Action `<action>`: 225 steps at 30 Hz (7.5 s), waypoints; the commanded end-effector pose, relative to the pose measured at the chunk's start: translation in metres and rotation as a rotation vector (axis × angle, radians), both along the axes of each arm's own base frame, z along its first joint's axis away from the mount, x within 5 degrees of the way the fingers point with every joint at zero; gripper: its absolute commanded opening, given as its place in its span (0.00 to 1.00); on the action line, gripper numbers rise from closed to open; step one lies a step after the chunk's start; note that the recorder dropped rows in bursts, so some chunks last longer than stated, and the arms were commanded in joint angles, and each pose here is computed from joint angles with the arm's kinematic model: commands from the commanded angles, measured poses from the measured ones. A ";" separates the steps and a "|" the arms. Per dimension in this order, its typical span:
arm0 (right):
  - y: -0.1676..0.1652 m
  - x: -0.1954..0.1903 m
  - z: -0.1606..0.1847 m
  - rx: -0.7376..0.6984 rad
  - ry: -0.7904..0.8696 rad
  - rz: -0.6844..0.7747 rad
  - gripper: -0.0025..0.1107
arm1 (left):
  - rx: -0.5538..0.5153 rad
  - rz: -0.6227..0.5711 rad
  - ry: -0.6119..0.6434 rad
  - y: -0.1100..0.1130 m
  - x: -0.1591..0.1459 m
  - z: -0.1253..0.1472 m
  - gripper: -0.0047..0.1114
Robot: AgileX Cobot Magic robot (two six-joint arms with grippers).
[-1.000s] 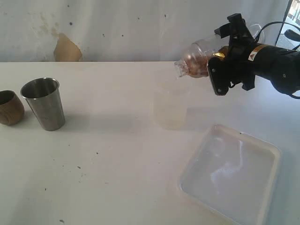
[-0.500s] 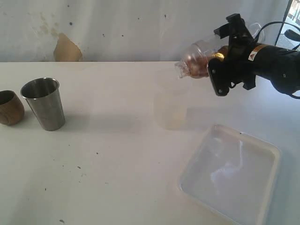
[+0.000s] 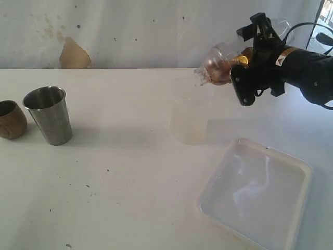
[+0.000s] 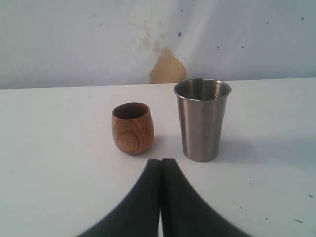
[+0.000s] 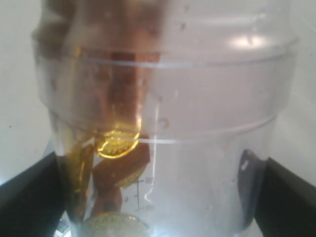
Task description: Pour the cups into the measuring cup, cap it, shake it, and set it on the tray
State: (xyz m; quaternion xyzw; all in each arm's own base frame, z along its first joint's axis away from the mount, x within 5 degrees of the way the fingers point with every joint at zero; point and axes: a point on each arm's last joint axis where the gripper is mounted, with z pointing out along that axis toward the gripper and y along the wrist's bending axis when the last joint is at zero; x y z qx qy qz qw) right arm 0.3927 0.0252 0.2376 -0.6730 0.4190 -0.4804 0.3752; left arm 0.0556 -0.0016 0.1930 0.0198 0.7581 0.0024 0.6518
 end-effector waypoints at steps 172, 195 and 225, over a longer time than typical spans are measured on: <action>0.019 0.001 0.032 -0.565 -0.349 0.307 0.02 | -0.002 0.001 -0.005 0.000 0.000 -0.001 0.04; 0.018 0.001 0.030 -0.554 -0.318 0.302 0.02 | -0.002 0.001 -0.005 0.000 0.000 -0.001 0.04; 0.021 0.006 0.033 -0.472 -0.391 0.301 0.02 | -0.002 0.001 -0.005 0.000 0.000 -0.001 0.04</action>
